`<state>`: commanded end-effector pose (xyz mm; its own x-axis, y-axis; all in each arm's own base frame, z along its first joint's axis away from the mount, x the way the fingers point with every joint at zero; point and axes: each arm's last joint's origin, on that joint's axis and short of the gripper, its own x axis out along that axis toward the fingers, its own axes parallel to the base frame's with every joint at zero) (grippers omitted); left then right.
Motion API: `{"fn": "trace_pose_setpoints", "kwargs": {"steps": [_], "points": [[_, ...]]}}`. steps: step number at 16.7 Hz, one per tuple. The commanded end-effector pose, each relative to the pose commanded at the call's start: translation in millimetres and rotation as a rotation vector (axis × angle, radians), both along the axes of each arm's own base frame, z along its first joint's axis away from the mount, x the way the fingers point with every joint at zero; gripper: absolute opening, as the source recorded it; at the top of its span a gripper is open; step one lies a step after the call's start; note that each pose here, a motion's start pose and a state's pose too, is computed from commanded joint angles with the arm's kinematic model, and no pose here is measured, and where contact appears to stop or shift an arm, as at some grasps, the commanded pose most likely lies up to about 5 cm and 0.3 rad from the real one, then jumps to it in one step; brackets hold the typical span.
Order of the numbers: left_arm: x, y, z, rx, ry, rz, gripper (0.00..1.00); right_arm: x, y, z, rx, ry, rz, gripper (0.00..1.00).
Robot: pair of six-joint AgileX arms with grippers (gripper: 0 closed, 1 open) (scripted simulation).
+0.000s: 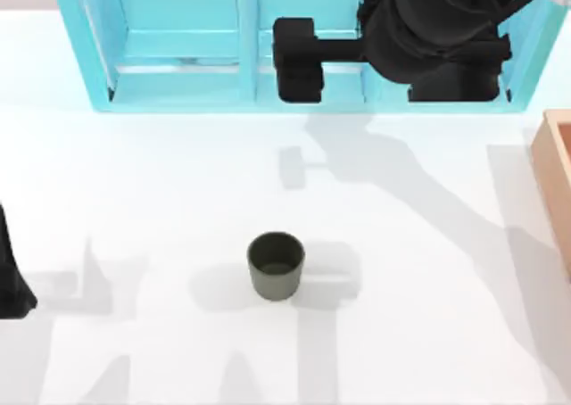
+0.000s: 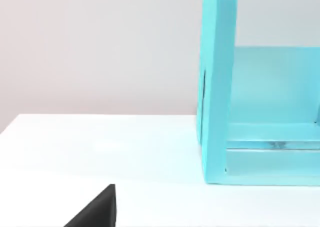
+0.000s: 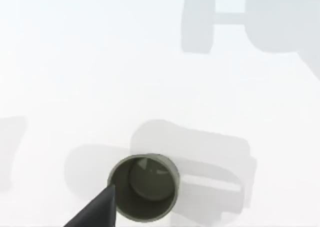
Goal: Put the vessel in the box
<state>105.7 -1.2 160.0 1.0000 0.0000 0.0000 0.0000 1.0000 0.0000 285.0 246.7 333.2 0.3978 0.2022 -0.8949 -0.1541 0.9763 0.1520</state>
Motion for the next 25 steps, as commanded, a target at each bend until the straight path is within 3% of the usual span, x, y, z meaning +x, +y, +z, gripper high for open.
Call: {"fn": "trace_pose_setpoints", "kwargs": {"steps": [5, 11, 20, 25], "points": [[0.0, 0.0, 0.0, 0.0, 0.0, 0.0, 1.0, 14.5, 46.7, -48.1, -0.094, 0.235, -0.05, 1.0], [0.0, 0.0, 0.0, 0.0, 0.0, 0.0, 1.0, 20.9, 68.8, -90.4, -0.173, 0.411, -0.122, 1.0], [0.0, 0.0, 0.0, 0.0, 0.0, 0.0, 1.0, 22.7, 69.7, -98.2, -0.18, 0.426, -0.13, 1.0], [0.0, 0.0, 0.0, 0.0, 0.0, 0.0, 1.0, 24.7, 72.3, -144.9, -0.181, 0.427, -0.13, 1.0]]}}
